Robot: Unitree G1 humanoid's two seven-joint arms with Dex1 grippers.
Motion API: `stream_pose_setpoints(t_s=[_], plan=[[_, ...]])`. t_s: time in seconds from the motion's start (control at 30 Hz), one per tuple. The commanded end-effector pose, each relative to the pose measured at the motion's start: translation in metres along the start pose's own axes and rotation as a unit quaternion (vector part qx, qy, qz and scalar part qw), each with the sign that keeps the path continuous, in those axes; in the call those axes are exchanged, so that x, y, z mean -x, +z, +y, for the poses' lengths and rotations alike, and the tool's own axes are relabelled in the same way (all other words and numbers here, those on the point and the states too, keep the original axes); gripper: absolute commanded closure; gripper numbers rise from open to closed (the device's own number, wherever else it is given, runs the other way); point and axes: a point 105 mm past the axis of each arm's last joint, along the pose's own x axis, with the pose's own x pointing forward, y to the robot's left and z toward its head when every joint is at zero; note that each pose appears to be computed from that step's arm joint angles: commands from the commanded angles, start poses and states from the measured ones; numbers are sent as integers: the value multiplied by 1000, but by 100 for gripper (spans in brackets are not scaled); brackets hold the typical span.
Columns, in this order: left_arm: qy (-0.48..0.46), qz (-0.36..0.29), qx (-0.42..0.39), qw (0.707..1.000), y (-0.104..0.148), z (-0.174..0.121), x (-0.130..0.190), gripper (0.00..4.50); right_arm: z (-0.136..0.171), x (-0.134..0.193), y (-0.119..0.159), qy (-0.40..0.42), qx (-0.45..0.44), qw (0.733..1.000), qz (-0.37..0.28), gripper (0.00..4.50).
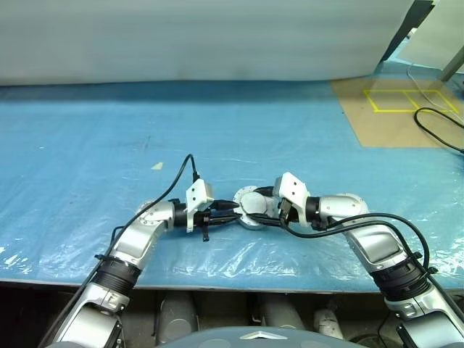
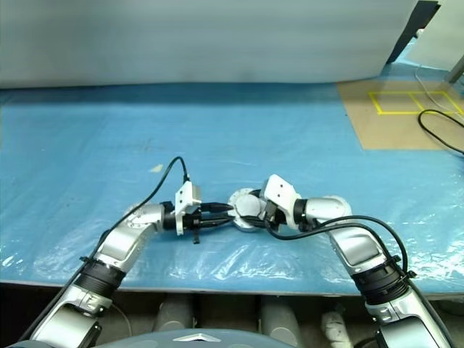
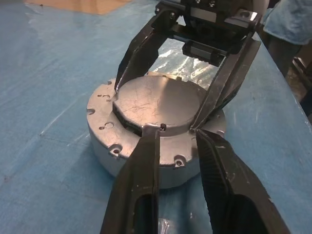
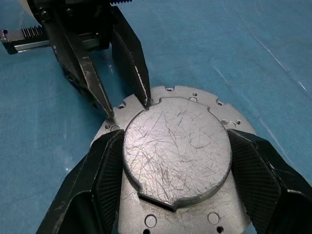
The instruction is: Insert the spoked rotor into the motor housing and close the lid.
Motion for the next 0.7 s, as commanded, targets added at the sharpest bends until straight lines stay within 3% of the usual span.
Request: stream_pose_setpoints(t_s=[0.03,0.33,0.5,0.7], plan=[[-1,19,-22,1000,-5,2,-7,333,-4,2,-12,-16,-9,1000,24,155],[27,40,-33,998,-16,16,-3,333,-5,1,-11,-17,-8,1000,22,155],[27,43,-38,998,-18,16,-4,446,-5,1,-11,-17,-9,1000,22,155],[14,45,-34,998,-20,11,-8,446,-5,0,-10,-16,-10,1000,20,155]])
